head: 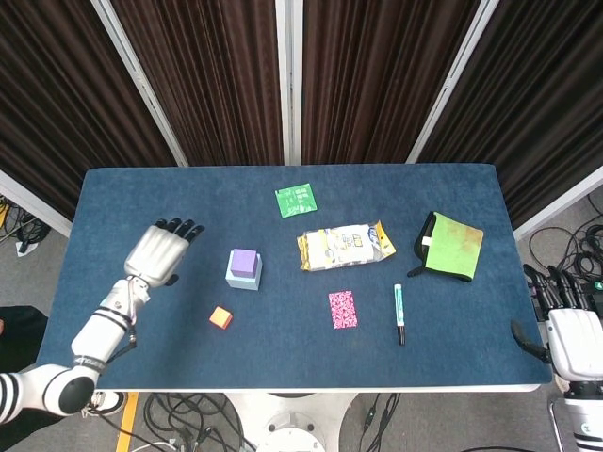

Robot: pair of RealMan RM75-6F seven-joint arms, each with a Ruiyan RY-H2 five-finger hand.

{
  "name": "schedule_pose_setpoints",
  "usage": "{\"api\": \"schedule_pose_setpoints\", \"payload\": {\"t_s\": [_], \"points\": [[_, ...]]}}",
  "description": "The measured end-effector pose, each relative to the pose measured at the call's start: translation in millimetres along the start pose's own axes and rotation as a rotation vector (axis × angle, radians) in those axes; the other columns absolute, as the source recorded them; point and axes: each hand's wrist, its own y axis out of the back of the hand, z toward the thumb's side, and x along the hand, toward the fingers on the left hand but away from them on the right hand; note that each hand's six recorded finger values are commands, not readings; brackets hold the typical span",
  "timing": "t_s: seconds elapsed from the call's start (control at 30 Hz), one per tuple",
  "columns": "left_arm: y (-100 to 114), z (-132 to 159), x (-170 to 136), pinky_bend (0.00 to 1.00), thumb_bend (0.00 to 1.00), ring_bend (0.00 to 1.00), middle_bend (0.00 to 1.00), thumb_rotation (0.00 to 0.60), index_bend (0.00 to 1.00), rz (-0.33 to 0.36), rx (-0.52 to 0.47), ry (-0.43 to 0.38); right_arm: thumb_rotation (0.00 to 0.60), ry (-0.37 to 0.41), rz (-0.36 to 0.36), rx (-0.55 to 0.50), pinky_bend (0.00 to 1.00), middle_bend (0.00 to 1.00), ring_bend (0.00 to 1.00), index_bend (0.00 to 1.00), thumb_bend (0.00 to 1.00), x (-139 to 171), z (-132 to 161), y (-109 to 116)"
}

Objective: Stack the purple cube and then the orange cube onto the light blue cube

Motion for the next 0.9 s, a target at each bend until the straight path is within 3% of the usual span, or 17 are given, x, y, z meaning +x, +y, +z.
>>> {"api": "schedule_pose_setpoints", "payload": {"t_s": [0.27,0.43,0.67,0.9], "points": [[-39,-17,-42,0.36,0.21,0.29,0.38,0.6,0.27,-0.034,-0.038,-0.009,0.6,-0.001,0.006,0.011,0.0,0.16,0.0,0.02,0.27,0,2,-4],[-59,-15,-51,0.4,0.2,0.32,0.42,0.6,0.33,-0.054,-0.045,-0.04,0.6,-0.005,0.006,0.011,0.0,0.16,0.0,0.02,0.27,-1,1,-5],[-74,6,-55,0.4,0.2,0.33,0.43,0.6,0.36,-0.092,-0.092,-0.167,0.6,-0.006,0.004,0.006,0.0,0.16,0.0,0.02,0.27,-2,0,-4],[-78,32,-56,0.4,0.2,0.33,0.43,0.6,0.36,-0.011,-0.083,-0.318,0.6,-0.007,0.011,0.011,0.0,0.16,0.0,0.02,0.27,-3,1,-5]]}}
